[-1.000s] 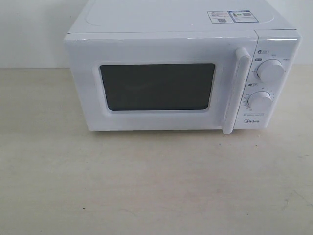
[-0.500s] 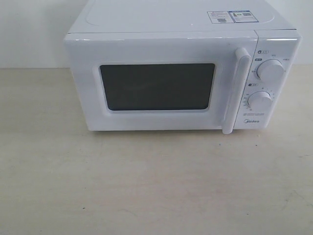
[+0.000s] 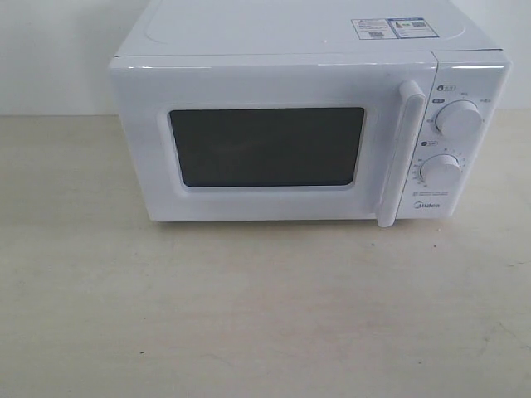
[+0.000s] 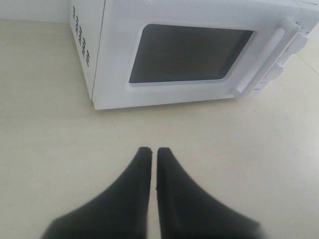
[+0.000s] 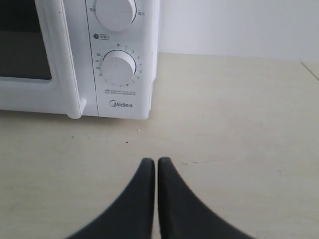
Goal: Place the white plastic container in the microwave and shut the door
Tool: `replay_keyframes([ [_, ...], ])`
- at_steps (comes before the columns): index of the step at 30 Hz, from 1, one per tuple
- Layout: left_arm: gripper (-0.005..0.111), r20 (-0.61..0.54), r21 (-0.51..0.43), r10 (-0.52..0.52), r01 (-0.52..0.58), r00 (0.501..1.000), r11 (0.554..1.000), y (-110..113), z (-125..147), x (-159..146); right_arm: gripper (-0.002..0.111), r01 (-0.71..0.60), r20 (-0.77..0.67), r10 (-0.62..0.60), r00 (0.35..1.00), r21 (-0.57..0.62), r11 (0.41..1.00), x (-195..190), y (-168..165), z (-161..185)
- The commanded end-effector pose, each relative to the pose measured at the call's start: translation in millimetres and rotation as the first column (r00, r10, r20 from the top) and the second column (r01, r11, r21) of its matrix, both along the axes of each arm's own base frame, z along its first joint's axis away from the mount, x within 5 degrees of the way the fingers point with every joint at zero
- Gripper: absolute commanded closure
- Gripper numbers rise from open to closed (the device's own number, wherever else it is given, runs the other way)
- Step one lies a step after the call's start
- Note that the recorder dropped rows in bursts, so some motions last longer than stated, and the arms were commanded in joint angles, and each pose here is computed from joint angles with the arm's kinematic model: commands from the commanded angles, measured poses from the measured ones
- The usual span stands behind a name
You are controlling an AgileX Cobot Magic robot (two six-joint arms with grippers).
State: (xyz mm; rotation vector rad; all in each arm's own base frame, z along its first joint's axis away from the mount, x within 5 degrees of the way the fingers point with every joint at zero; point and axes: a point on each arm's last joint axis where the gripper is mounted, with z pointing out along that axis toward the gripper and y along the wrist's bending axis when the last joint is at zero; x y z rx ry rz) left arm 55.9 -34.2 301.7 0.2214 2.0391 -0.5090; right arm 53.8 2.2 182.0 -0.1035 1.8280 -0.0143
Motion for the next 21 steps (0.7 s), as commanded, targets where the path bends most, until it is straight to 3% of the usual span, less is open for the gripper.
replay_keyframes([
  [1, 0.102, 0.018, -0.009, 0.001, 0.0, 1.0, 1.0, 0.1, 1.1, -0.2, 0.108, -0.002, 0.007, 0.002, 1.0, 0.006, 1.0, -0.3, 0.2, 0.5],
  [21, 0.102, 0.018, -0.009, 0.001, 0.0, 1.0, 1.0, 0.1, 1.1, -0.2, 0.108, -0.001, 0.007, 0.001, 1.0, 0.011, 1.0, -0.3, 0.2, 0.5],
])
